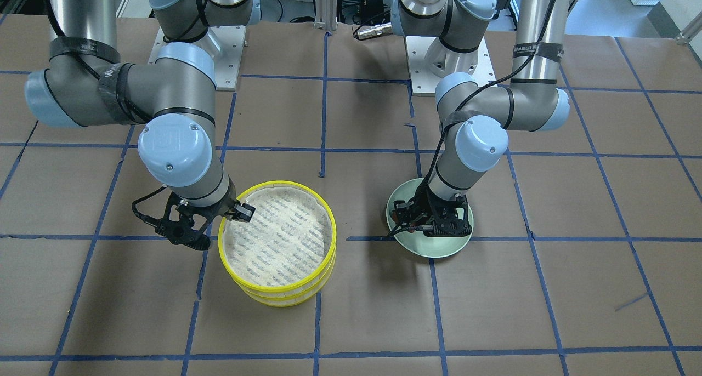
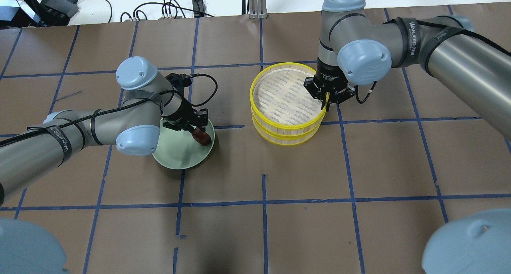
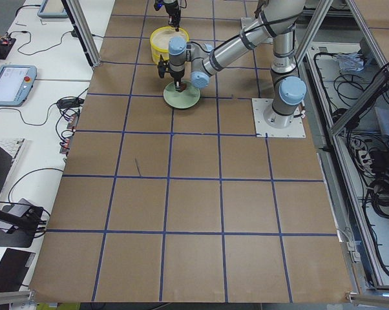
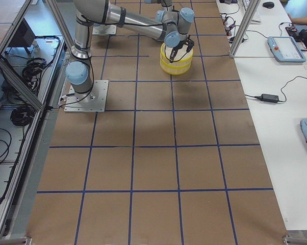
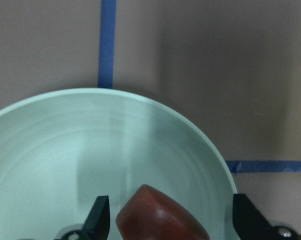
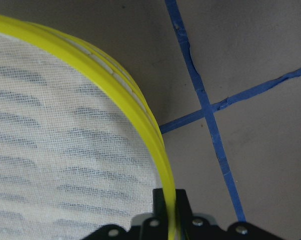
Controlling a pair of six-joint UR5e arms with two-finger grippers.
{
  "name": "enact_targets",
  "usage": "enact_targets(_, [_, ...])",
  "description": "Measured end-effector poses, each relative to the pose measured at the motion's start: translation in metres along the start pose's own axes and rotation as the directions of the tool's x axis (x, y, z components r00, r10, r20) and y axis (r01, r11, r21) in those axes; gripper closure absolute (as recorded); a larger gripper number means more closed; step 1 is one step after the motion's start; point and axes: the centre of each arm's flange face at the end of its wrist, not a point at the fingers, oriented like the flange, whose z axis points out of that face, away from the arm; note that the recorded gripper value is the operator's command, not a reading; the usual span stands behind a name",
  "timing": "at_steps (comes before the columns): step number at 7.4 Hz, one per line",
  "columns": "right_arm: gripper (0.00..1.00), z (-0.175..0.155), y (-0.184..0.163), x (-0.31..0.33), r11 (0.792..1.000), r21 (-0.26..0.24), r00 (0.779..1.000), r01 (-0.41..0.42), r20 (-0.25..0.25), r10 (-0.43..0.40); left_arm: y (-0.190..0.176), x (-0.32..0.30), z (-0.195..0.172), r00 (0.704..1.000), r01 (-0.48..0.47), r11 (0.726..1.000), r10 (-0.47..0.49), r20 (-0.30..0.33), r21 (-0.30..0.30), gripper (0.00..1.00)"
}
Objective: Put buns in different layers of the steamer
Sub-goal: 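Grasp the brown bun in the bowl with the left gripper and lift it, then release the brown bun onto the top tier with the left gripper while the right withdraws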
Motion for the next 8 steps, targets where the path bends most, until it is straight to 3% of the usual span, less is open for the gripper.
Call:
enact_targets(1, [0.51, 0.000, 0.000, 0.000, 1.000, 0.000, 1.000, 0.004, -0.001, -0.004, -0.001, 0.001, -0.003, 1.000, 0.003, 1.000, -0.003, 0.000, 0.007, 0.97])
enact_targets(3, [0.03, -0.001, -0.001, -0.001, 1.000, 0.012, 1.000, 0.006, 0.004, -0.006, -0.011, 0.009, -0.037, 0.999, 0.031, 0.997, -0.032, 0.011, 0.065, 0.97])
enact_targets(6, [0.00, -0.007, -0.005, 0.002, 0.999, 0.029, 0.999, 0.044, 0.000, -0.044, -0.024, 0.041, -0.116, 0.996, 0.086, 0.992, -0.087, 0.005, 0.096, 0.96])
enact_targets(8, [0.00, -0.048, -0.012, 0.023, 0.988, 0.071, 0.990, 0.137, 0.015, -0.139, -0.028, 0.075, -0.146, 0.988, 0.152, 0.983, -0.151, -0.025, 0.105, 0.96])
